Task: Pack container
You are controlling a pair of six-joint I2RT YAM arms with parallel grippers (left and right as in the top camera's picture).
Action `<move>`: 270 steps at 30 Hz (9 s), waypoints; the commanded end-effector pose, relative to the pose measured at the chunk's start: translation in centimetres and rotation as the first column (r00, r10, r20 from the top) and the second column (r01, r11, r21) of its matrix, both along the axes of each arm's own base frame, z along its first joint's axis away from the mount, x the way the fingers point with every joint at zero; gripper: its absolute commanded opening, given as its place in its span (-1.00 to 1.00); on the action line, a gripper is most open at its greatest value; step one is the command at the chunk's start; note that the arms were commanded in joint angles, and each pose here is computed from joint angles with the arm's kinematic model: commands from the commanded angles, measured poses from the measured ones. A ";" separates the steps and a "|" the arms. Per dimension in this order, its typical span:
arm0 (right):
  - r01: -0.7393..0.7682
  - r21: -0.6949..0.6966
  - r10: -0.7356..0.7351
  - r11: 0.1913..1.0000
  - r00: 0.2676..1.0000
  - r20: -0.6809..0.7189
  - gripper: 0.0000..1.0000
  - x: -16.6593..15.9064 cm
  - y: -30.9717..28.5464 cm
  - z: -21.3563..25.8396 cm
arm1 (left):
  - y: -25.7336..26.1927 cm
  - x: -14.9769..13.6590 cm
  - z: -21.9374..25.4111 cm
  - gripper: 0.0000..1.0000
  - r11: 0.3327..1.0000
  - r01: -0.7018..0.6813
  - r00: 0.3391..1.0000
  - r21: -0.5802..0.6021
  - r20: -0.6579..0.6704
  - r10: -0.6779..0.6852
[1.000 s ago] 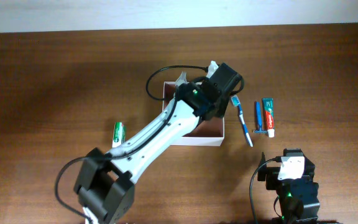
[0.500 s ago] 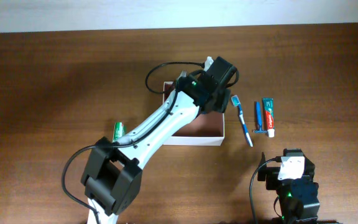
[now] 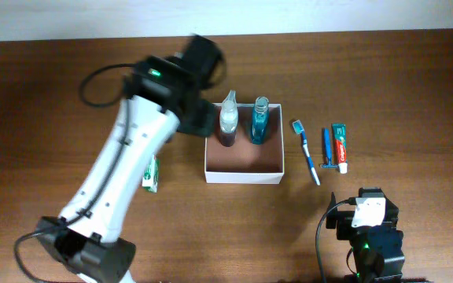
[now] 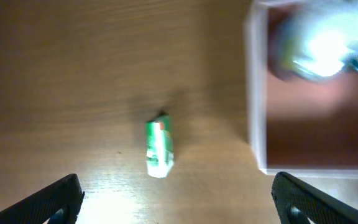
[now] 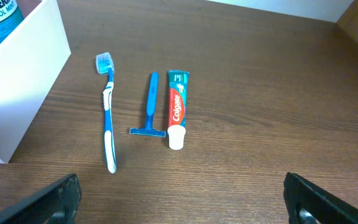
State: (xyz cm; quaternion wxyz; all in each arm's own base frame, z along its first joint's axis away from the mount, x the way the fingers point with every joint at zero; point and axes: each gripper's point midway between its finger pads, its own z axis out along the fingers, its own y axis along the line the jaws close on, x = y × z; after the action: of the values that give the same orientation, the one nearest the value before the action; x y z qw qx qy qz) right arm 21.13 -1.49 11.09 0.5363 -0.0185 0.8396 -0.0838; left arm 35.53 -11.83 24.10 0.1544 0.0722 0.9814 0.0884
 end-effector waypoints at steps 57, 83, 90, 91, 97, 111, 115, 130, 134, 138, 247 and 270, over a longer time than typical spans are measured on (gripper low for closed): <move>0.010 0.012 -0.010 1.000 1.000 0.001 0.98 0.0 -0.1 -0.2 | -16.9 -2.7 -9.1 -0.99 0.400 0.914 0.401 0.059 -0.002 -0.916; 0.010 0.012 -0.010 1.000 1.000 0.001 0.98 0.0 -0.1 -0.2 | -8.7 -1.6 2.2 0.99 0.814 0.577 0.814 -0.065 0.129 -0.566; 0.013 0.007 -0.013 1.000 0.999 0.042 0.97 0.4 -0.2 0.7 | 4.6 -0.1 6.9 0.99 0.978 0.109 0.970 -0.180 0.235 -0.065; 0.013 0.011 -0.013 1.000 0.997 0.076 0.97 0.7 -0.2 1.5 | 6.7 0.1 7.1 0.99 0.977 0.053 0.972 -0.205 0.237 -0.003; -0.199 0.098 0.189 0.975 0.976 0.106 0.98 0.9 3.8 2.0 | 11.4 0.4 6.9 1.00 0.973 -0.075 0.966 -0.219 0.224 0.125; -0.448 0.577 0.417 0.683 0.888 0.195 0.97 -1.4 11.3 5.2 | 11.5 0.6 7.0 0.99 0.973 -0.076 0.964 -0.220 0.233 0.128; -0.384 0.565 0.334 0.731 0.922 0.194 0.97 -0.5 9.9 7.8 | 11.5 0.6 7.0 0.99 0.973 -0.076 0.964 -0.220 0.233 0.128; -0.135 0.438 0.367 0.889 0.783 -0.502 1.00 8.3 9.4 10.0 | 11.5 0.5 7.0 0.99 0.973 -0.077 0.965 -0.219 0.231 0.128; 0.049 0.362 0.242 0.931 0.661 -0.710 0.83 10.3 7.8 2.5 | 11.5 0.5 7.0 0.99 0.973 -0.077 0.965 -0.219 0.231 0.128; 0.144 0.323 0.197 0.935 0.547 -0.814 0.61 12.0 7.7 -4.4 | 11.5 0.5 7.0 1.00 0.973 -0.077 0.965 -0.219 0.231 0.128; 0.155 0.268 0.140 0.951 0.558 -0.818 -0.92 12.1 8.1 -3.6 | 11.5 0.5 7.0 0.99 0.973 -0.077 0.965 -0.219 0.231 0.128; -0.915 -0.169 0.663 0.367 0.385 -0.643 -0.92 12.3 24.2 2.1 | 11.5 0.5 7.0 0.99 0.973 -0.077 0.965 -0.219 0.231 0.128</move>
State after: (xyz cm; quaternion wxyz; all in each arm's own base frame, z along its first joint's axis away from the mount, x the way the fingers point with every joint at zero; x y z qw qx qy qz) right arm 31.50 23.35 14.17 0.2555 -0.5733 0.7772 0.0459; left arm 36.08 -0.30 30.42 0.2653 -0.0036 0.9641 0.0054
